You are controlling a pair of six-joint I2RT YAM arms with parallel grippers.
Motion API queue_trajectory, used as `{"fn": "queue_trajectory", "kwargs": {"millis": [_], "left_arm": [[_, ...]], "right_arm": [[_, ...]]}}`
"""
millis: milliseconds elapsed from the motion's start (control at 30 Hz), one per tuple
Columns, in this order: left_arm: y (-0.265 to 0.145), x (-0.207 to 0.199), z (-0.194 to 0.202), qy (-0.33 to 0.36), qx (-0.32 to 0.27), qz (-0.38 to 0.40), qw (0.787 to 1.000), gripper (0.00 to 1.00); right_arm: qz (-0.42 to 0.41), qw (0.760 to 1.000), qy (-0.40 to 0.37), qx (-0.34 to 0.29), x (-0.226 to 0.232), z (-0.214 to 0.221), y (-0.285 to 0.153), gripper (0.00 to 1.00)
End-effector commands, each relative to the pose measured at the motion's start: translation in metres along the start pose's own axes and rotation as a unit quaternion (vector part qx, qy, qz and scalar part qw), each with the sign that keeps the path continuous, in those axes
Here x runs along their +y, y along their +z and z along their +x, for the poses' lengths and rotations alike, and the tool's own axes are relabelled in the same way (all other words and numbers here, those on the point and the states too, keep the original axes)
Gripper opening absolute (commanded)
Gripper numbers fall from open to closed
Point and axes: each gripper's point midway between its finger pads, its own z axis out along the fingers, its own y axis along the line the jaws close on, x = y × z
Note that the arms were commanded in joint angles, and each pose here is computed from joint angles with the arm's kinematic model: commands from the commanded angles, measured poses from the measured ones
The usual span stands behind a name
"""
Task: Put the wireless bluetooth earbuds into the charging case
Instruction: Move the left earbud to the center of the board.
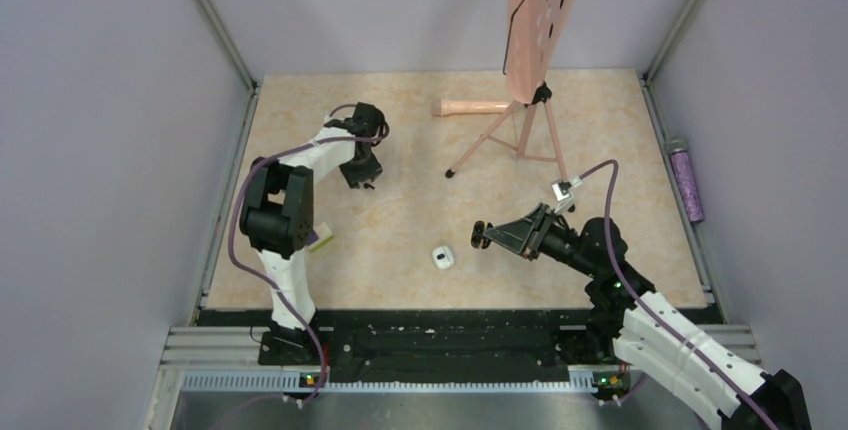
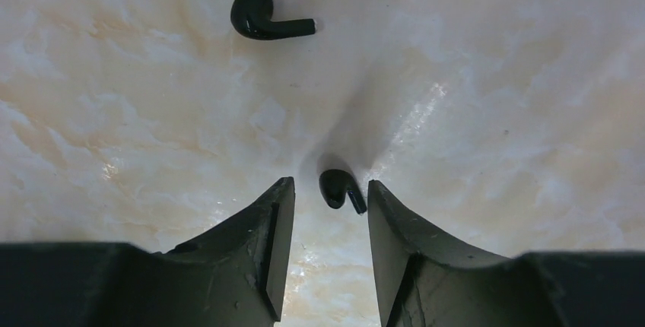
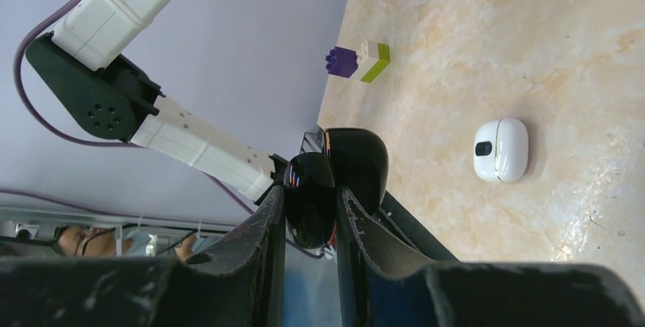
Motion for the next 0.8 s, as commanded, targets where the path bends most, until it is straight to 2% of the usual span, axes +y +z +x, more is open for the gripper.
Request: {"fn": "queue_trajectory", "kwargs": {"millis": [0, 767], "left_arm": [[0.0, 0.002, -0.01, -0.038, -0.013, -0.027, 0.999, 0.44], [0.0, -0.005, 0.001, -0.017, 0.003, 0.009, 1.0, 0.25]], "right_arm": [[-0.008, 1.0, -0.009, -0.017, 0.003, -0.007, -0.001, 0.0], [-0.01, 1.0, -0.01, -0.02, 0.005, -0.009, 0.002, 0.0]]}}
